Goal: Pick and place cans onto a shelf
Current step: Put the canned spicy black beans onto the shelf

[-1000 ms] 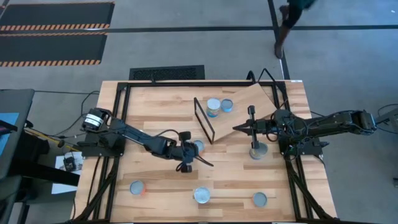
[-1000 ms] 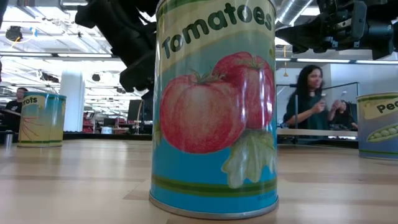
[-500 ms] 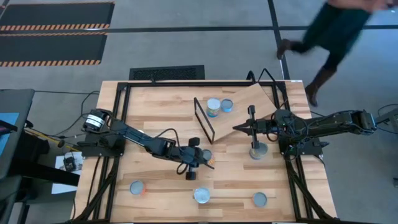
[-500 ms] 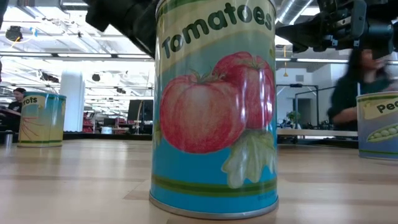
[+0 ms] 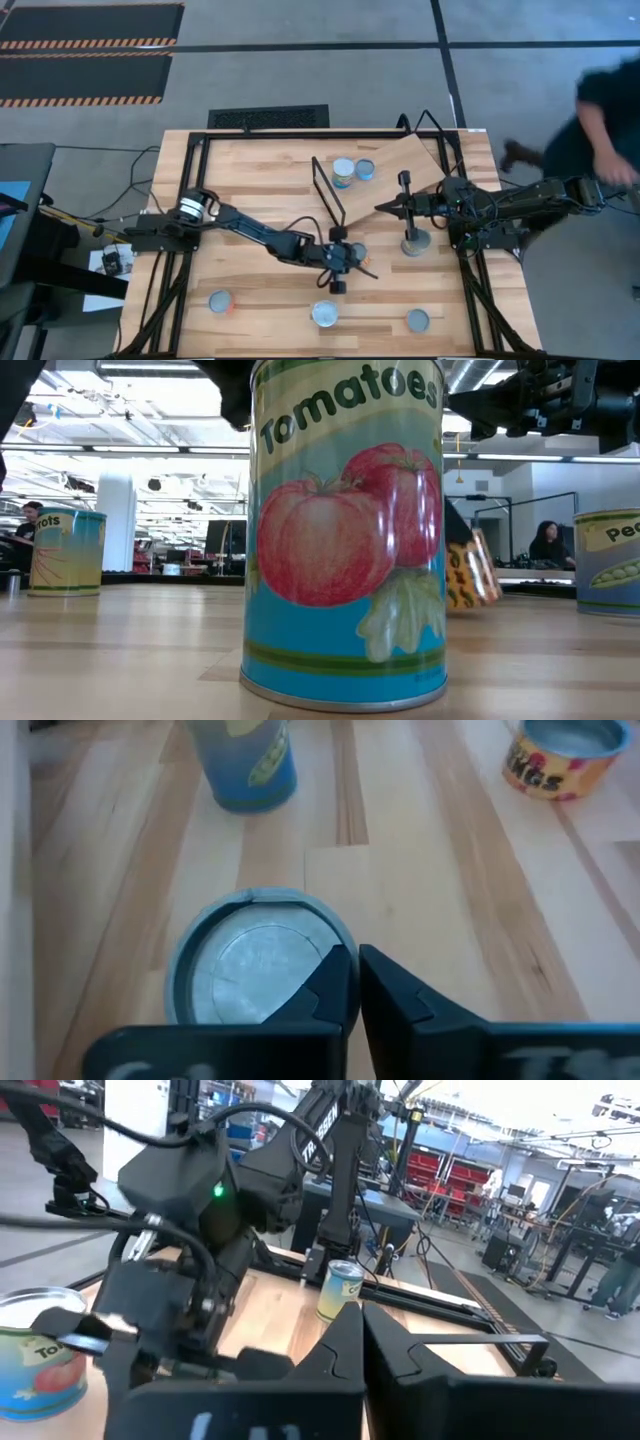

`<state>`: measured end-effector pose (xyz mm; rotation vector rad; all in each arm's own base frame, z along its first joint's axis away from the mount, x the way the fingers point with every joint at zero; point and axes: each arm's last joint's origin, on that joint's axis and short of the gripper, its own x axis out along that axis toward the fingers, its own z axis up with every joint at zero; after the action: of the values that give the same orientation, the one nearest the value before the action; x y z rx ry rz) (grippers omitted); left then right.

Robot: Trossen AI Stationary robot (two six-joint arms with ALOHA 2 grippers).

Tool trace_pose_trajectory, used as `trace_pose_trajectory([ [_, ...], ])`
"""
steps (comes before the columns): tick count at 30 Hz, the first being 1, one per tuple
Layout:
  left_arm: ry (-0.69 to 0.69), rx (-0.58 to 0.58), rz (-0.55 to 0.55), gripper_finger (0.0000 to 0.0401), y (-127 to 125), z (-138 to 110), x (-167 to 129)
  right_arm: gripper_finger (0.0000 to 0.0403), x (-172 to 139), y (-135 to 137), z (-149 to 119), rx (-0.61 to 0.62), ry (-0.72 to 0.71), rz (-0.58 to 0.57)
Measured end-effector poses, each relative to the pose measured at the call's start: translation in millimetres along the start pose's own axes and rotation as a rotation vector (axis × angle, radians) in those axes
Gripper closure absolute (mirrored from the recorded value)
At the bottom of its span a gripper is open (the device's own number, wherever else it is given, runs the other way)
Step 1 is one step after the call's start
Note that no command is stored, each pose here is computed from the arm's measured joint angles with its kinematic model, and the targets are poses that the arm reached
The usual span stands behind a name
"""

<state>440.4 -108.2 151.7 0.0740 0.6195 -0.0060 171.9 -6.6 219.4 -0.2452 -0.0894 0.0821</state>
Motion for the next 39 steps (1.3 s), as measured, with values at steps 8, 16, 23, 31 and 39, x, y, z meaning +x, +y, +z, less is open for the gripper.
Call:
trace_pose_trajectory([
  [8, -0.013, 0.014, -0.046, 0.0353, 0.5, 10.3, -5.5, 0.0393, 0.0, 0.0, -0.4, 0.034, 0.004, -0.002],
  [16, -0.007, 0.117, -0.114, 0.0339, -9.2, 27.1, -49.9, 0.0397, 1.5, 9.9, 0.6, 0.072, 0.027, 0.002],
  [23, -0.15, 0.0, -0.202, 0.0395, -19.0, -10.2, -80.9, 0.0399, 12.4, 40.9, 19.8, 0.109, 0.261, 0.06],
  [31, -0.407, -0.126, -0.241, 0.04, -6.8, -59.6, -102.2, 0.0388, 29.0, 91.9, 18.2, 0.237, 0.513, 0.196],
  [39, -0.484, -0.176, -0.226, 0.0401, 10.1, -87.6, -111.3, 0.0303, 61.4, 123.0, 1.2, 0.214, 0.778, 0.159],
])
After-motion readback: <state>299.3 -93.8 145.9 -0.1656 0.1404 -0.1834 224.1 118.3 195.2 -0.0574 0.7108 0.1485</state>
